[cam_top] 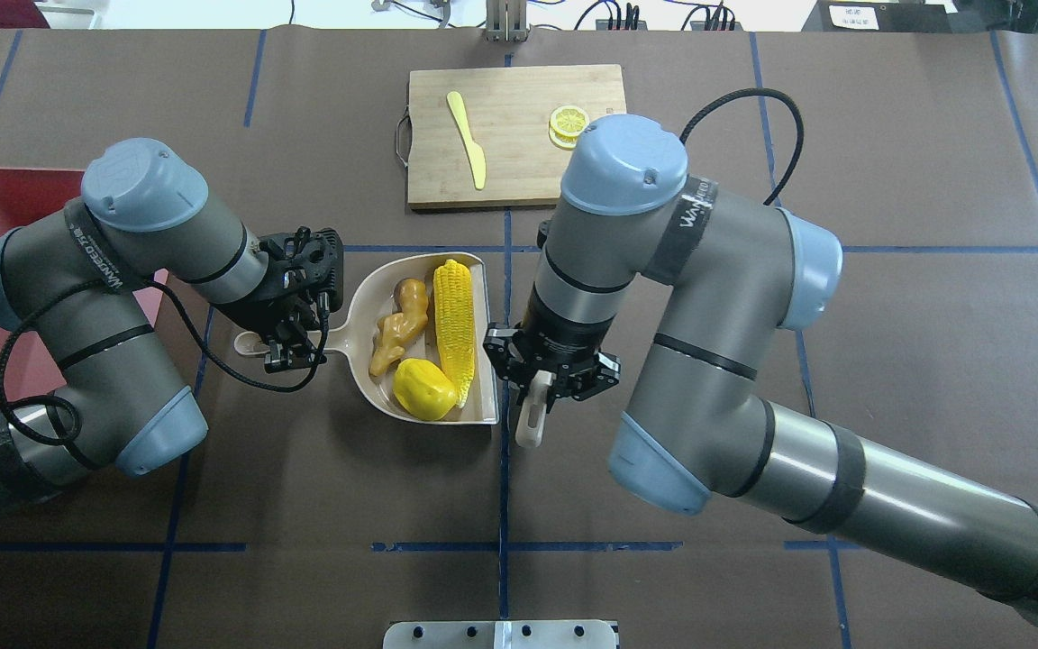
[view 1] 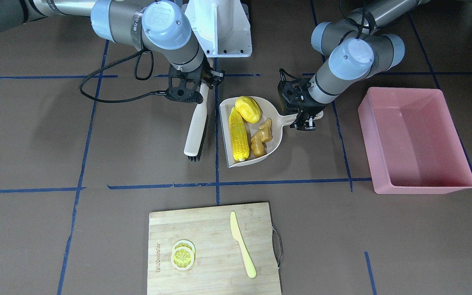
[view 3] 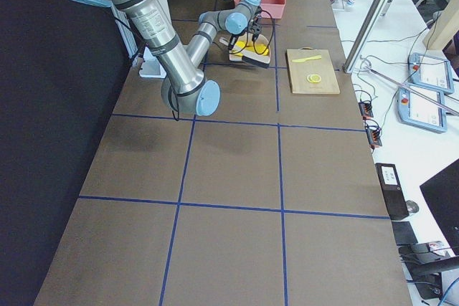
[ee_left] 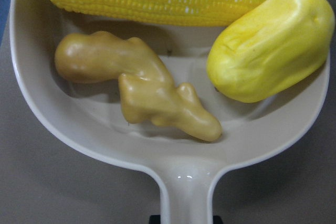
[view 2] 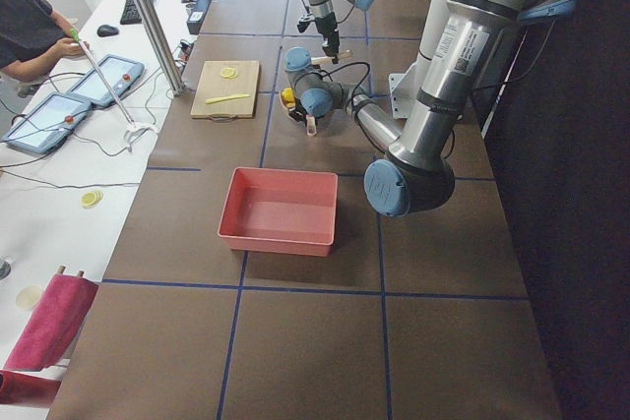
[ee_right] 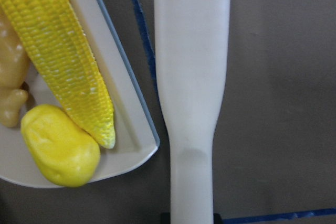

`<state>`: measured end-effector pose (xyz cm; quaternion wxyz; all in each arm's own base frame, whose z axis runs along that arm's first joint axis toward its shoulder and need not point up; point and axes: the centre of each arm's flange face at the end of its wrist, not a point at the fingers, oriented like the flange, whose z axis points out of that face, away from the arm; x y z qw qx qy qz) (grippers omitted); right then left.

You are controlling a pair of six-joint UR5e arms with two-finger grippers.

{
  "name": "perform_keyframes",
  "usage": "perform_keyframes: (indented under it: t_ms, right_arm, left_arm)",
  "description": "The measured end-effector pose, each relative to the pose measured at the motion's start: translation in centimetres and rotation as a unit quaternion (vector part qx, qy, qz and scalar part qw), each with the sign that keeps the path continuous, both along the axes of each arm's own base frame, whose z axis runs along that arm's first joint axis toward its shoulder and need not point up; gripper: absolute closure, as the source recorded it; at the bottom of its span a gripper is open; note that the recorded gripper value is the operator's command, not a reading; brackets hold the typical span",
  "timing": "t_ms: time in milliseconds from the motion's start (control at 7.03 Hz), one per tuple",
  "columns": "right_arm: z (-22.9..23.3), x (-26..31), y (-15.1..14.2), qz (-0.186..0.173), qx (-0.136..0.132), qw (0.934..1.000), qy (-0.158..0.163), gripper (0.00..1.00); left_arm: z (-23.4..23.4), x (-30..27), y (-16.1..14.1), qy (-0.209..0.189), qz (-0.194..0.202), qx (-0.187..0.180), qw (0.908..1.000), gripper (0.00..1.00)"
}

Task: Sweep and dump trash into bin
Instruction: 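Lift the loaded dustpan over the pink bin with the left gripper while the right withdraws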

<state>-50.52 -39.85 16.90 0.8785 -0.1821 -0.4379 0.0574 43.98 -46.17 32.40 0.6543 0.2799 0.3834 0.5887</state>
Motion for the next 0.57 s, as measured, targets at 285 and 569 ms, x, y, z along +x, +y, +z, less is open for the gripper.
perform_keyframes:
  t_ms: [285,569]
  right_arm:
    - [2.6,3.9,1.1,0.012,-0.001,0.9999,0.008,1.00]
    - [4.1,6.5,0.2,0.030,-0.002,0.9995,0.013,1.00]
  left_arm:
    - [-0.9,-1.9,-0.4,0.012,-0.017,-0.013,0.9997,1.00]
    - [-1.6,-5.9,-0.4,0.024,-0.048,-0.027,0.9982,1.00]
